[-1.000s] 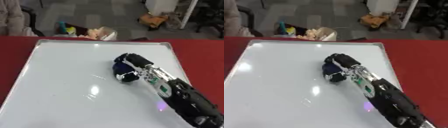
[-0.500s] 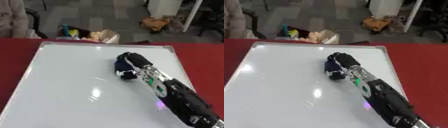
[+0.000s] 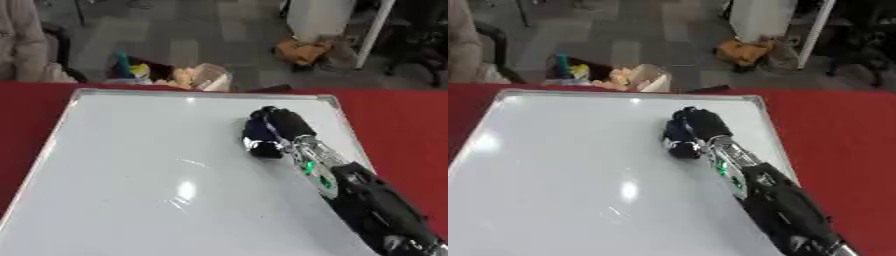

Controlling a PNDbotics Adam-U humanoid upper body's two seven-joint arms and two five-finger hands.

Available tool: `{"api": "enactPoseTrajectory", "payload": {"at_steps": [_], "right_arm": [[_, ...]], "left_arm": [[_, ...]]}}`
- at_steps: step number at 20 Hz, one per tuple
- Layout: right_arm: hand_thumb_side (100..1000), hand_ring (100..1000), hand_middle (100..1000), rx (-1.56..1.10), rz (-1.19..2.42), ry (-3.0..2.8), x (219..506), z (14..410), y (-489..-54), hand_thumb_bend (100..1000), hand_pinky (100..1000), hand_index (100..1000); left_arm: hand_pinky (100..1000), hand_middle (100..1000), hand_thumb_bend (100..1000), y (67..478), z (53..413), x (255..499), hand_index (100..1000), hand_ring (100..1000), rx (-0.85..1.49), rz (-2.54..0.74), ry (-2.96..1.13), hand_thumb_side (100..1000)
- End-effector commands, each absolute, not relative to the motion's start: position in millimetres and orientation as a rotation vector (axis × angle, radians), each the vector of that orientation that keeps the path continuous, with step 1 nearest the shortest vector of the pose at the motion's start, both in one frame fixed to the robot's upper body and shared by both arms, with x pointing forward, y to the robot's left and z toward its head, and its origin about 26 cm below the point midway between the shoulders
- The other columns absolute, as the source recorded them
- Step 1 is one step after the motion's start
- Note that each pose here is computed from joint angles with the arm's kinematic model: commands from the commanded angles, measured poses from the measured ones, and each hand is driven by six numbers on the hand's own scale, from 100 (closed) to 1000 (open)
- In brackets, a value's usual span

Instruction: Wipe the whiteboard clean with a brush.

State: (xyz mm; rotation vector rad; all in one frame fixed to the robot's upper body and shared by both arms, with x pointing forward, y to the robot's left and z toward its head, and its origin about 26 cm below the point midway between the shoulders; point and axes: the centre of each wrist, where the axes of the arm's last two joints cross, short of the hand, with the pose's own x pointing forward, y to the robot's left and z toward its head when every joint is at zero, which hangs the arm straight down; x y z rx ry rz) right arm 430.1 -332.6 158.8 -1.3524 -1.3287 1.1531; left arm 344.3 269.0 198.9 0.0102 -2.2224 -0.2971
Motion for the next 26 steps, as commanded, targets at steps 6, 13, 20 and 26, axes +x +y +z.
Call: {"api": "enactPoseTrajectory", "payload": {"at_steps": [6, 13, 20, 26], "right_arm": [[919, 650, 702, -1.362, 1.1, -1.303, 426.5, 155.8, -352.5, 100, 407, 854], [903, 661, 705, -1.347, 1.126, -1.335, 427.9, 156.0, -342.8, 100, 411, 855], [884, 663, 706, -1.316, 1.195, -1.375, 433.6, 155.1, -321.0, 100, 411, 855], [876, 668, 711, -1.301, 1.272, -1.41, 438.8, 154.3, -299.8, 100, 420, 858]], "left_arm": [[506, 615, 748, 273.6, 205.8, 342.7, 727, 632, 0.034, -0.305, -2.244, 854], [506, 614, 748, 273.3, 205.4, 342.7, 727, 631, 0.032, -0.305, -2.243, 854], [506, 613, 750, 272.4, 205.1, 342.7, 726, 630, 0.027, -0.304, -2.243, 854], [506, 613, 751, 271.6, 205.0, 342.8, 726, 630, 0.023, -0.304, -2.243, 854]]}}
